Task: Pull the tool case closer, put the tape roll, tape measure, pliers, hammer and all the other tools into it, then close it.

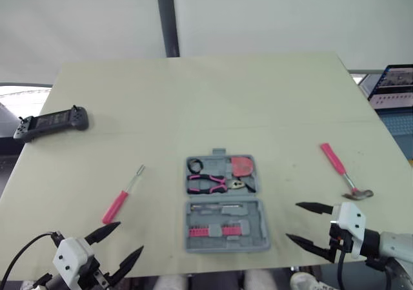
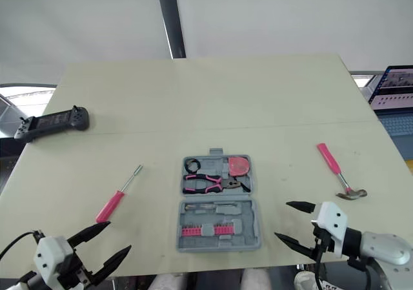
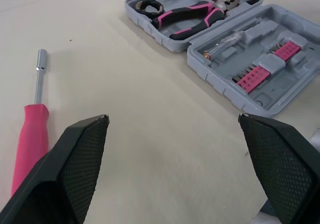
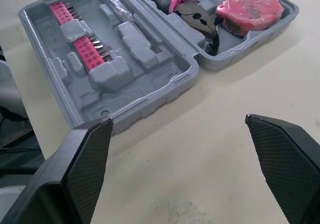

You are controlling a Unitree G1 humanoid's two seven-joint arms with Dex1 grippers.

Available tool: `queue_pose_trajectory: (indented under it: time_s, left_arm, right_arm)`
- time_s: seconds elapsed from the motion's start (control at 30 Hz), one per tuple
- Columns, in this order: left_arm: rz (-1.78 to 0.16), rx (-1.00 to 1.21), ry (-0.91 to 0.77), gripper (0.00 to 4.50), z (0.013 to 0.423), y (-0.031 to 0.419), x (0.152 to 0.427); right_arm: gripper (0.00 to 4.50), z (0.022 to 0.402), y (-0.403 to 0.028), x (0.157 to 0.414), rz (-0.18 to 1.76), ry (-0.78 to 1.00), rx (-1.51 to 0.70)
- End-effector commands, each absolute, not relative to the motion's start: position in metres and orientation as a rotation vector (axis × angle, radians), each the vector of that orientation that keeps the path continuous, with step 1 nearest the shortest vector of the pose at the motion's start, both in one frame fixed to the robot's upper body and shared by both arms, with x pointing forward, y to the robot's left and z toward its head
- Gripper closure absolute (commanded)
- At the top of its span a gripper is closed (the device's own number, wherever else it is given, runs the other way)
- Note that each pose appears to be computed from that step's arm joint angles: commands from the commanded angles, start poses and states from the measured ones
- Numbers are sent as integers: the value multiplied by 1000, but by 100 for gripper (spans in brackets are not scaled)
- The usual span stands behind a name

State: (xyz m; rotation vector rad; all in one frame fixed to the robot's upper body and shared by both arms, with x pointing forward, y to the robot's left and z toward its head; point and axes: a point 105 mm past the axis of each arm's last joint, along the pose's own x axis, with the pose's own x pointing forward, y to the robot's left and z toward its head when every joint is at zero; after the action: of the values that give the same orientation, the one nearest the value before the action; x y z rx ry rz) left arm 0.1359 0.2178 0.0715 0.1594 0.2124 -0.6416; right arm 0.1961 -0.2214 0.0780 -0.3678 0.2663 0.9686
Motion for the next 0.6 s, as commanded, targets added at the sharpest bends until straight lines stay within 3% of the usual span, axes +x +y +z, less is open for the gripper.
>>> queue_pose_trajectory:
  time_s: [0.03,0.3,0.47,0.6]
  left_arm:
    - [-646,149,198,6,74,213,134]
    - [-652,128,198,6,74,212,135]
    - [-830,62,154,6,86,190,140]
    - [-1034,53,69,6,104,167,145]
  right_arm:
    - [0,82,-223,196,972,243,-376]
    - [0,82,-224,195,952,241,-364]
    - [0,95,-232,216,794,176,-324]
    - [0,99,-248,218,671,197,-308]
